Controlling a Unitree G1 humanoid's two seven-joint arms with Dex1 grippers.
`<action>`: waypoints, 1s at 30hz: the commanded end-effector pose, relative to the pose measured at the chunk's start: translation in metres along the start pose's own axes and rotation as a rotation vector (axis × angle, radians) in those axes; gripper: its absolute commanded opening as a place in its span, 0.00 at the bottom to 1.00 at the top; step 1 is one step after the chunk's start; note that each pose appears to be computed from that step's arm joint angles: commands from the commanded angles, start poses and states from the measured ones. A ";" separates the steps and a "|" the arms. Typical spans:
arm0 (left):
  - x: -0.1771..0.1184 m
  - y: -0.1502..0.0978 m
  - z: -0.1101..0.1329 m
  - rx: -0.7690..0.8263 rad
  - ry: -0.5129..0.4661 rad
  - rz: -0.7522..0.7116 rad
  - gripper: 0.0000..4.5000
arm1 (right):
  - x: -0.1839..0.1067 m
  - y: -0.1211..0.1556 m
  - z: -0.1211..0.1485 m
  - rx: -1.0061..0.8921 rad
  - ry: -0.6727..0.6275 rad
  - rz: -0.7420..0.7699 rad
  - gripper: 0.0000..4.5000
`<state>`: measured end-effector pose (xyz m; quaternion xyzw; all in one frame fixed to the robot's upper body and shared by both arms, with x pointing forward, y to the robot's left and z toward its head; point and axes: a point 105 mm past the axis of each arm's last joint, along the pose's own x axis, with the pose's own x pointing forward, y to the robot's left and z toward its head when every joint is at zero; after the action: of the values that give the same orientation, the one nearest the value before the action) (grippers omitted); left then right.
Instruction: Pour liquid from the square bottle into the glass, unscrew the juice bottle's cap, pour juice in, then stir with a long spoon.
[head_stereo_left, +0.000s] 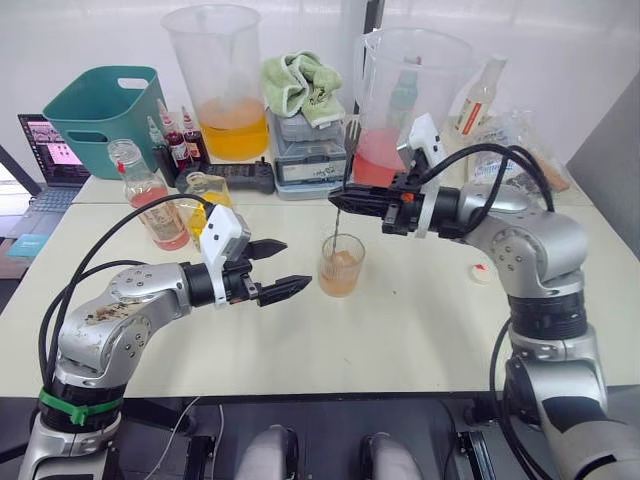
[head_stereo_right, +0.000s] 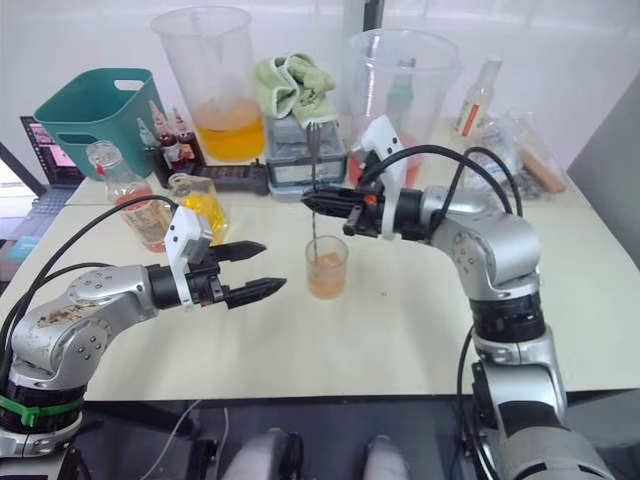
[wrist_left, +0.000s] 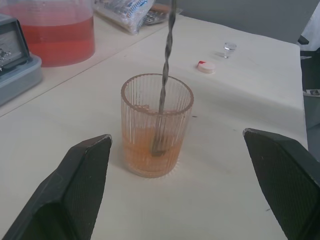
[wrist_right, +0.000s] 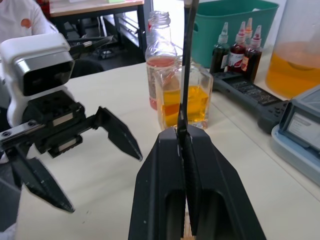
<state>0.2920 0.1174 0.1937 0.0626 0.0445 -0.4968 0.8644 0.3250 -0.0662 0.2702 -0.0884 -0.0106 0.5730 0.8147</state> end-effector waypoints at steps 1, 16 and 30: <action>0.001 -0.001 0.010 0.036 -0.033 -0.013 0.99 | -0.008 0.001 0.008 -0.053 0.007 -0.009 0.00; 0.002 -0.002 0.010 0.032 -0.034 -0.023 0.99 | 0.008 -0.004 0.014 -0.109 -0.083 -0.044 0.00; 0.004 -0.002 0.010 0.030 -0.045 -0.029 0.99 | -0.025 -0.009 0.033 -0.112 -0.040 -0.041 0.00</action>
<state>0.2932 0.1145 0.1923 0.0558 0.0441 -0.5042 0.8607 0.3256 -0.0843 0.2821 -0.1127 -0.0222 0.5595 0.8209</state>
